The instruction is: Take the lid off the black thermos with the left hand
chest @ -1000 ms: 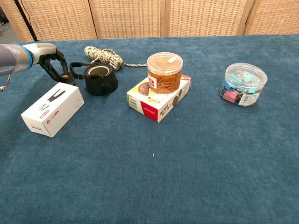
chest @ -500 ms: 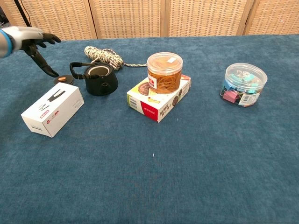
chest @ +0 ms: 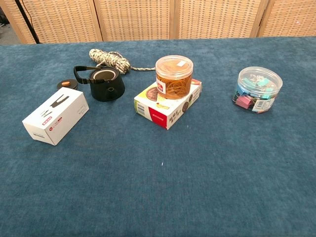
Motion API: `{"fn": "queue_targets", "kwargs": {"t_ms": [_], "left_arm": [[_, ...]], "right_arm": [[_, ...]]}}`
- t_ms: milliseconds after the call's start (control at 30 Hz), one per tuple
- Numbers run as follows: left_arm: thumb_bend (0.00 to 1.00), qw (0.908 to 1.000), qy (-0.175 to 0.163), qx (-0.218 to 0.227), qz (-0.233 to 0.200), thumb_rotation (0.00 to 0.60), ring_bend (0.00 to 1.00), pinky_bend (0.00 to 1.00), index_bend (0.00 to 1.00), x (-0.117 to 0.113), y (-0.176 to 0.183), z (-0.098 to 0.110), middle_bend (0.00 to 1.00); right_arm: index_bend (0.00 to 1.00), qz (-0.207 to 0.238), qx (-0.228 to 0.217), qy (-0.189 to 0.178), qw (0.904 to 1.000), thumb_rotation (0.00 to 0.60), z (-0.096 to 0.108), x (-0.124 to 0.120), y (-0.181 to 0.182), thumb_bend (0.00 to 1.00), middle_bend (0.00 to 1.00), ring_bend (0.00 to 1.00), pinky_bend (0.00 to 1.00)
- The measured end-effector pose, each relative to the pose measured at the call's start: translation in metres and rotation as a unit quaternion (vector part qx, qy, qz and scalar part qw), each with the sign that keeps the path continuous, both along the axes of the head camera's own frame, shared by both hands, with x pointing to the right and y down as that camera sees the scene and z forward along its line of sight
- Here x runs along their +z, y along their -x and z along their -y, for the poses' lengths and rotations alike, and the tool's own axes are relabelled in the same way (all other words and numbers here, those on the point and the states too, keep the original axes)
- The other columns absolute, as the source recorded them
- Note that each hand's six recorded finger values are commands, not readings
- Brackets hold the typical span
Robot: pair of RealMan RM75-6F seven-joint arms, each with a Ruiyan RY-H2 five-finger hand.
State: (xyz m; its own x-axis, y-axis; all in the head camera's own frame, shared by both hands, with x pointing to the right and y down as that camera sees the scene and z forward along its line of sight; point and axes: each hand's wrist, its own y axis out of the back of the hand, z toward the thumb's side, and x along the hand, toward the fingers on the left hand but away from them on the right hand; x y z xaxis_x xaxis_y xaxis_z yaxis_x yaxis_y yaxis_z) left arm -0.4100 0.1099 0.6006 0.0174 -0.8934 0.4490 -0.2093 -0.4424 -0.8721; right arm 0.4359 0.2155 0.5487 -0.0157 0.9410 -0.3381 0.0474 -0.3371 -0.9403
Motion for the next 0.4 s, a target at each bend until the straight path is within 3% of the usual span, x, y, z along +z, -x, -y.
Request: {"fn": "queue_targets", "kwargs": {"t_ms": [100,200,267,400], "left_arm": [[0.13,0.9999,-0.009,-0.010,-0.009,0.600,0.00,0.00,0.00,-0.015,0.023,-0.036,0.00],[0.13,0.9997,0.005,-0.024,-0.007,0.600,0.00,0.00,0.00,-0.023,0.042,-0.070,0.00],[0.13,0.9993,0.017,-0.032,-0.003,0.600,0.00,0.00,0.00,-0.027,0.052,-0.086,0.00],[0.13,0.9992,0.023,-0.033,0.005,0.600,0.00,0.00,0.00,-0.031,0.063,-0.099,0.00]], "right_arm": [[0.00,0.000,-0.002,-0.002,1.0000,0.600,0.000,0.000,0.001,0.00,0.00,0.00,0.00],[0.00,-0.001,-0.001,-0.003,1.0000,0.600,0.001,0.000,0.000,0.00,0.00,0.00,0.00],[0.00,-0.005,0.001,-0.005,1.0000,0.600,0.001,0.000,-0.002,0.00,0.00,0.00,0.00],[0.00,-0.012,0.005,-0.006,0.9999,0.600,0.001,0.001,-0.005,0.00,0.00,0.00,0.00]]}}
